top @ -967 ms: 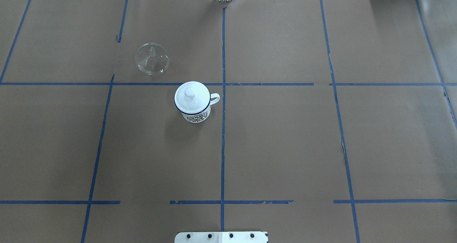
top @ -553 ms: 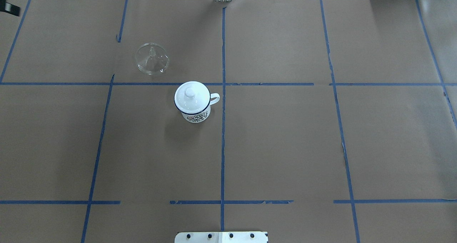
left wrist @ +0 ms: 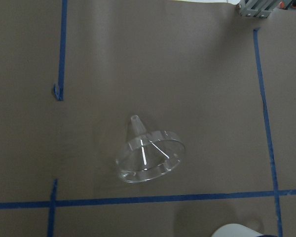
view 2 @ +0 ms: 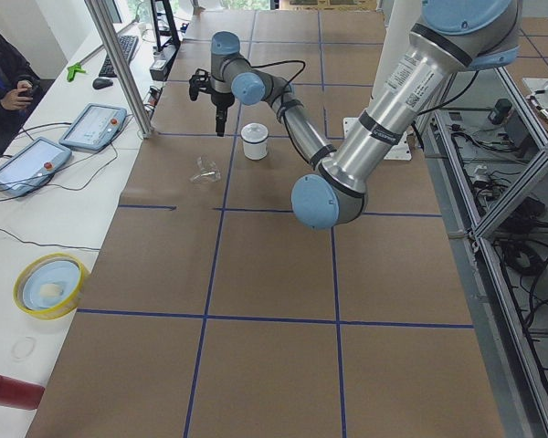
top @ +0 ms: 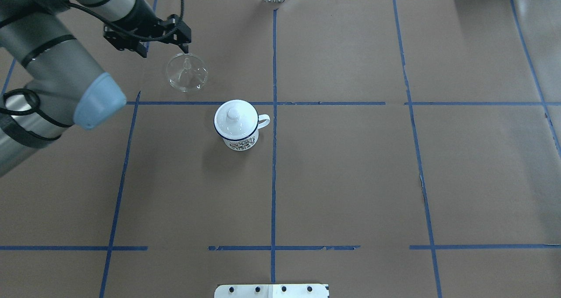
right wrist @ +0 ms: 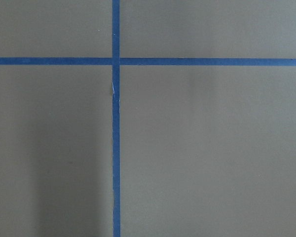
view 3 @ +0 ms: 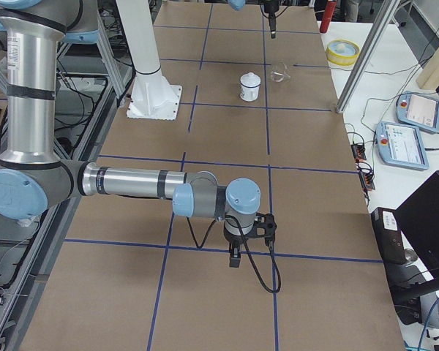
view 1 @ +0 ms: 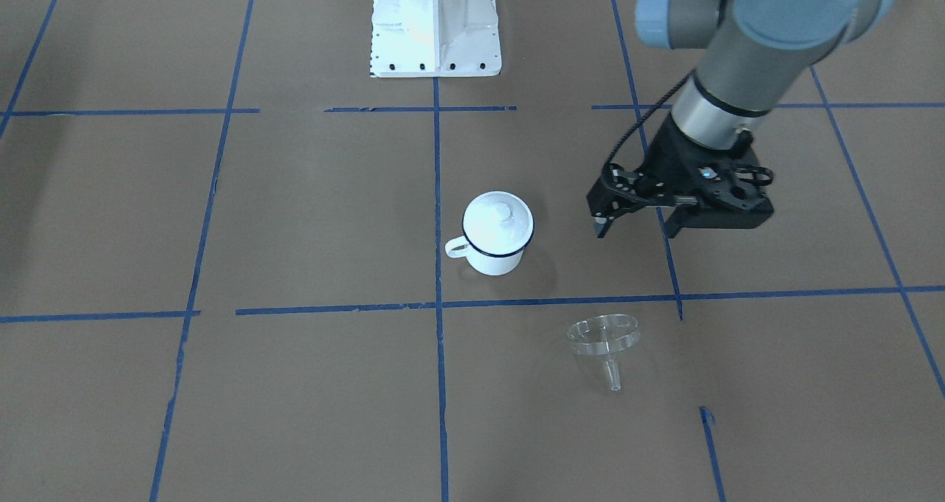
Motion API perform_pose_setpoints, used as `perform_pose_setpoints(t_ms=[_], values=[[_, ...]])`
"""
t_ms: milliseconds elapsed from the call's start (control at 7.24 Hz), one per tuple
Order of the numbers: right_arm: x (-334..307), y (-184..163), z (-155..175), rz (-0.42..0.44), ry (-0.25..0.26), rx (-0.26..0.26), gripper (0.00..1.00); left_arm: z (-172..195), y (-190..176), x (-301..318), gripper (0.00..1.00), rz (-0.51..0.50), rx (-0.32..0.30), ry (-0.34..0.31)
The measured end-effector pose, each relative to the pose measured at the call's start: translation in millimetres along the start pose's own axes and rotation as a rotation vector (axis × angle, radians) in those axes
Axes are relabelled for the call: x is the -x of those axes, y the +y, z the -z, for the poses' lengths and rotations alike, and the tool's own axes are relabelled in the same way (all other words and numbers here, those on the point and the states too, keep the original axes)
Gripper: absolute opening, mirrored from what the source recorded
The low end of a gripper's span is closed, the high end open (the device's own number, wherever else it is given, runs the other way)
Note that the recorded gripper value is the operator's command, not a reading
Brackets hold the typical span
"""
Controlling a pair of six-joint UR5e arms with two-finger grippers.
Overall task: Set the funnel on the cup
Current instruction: 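Move the left gripper past the funnel to above the mug lid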
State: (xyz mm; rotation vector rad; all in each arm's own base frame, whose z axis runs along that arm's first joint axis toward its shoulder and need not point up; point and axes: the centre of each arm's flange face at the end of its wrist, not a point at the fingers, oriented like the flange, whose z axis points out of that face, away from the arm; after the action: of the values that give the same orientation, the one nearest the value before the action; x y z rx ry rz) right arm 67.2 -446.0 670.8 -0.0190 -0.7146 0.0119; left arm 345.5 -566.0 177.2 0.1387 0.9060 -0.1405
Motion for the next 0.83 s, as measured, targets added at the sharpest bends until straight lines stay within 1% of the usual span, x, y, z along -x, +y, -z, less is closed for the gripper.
perform_pose_setpoints(t_ms=[276,414,553,829], values=[[0.0,0.0,0.0,0.0,0.0,0.0,1.0,-36.0,27.8,-74.1,1.0,0.085,0.04,-0.036],[0.0,0.0,0.0,0.0,0.0,0.0,1.0,-57.4,43.6,-92.7,1.0,0.104,0.05,-0.062],[0.0,0.0,0.0,0.0,0.0,0.0,1.0,-74.4,54.0,-100.4,1.0,0.117,0.057,-0.084],[0.0,0.0,0.0,0.0,0.0,0.0,1.0,-91.4,65.5,-105.9,1.0,0.125,0.064,-0.106]])
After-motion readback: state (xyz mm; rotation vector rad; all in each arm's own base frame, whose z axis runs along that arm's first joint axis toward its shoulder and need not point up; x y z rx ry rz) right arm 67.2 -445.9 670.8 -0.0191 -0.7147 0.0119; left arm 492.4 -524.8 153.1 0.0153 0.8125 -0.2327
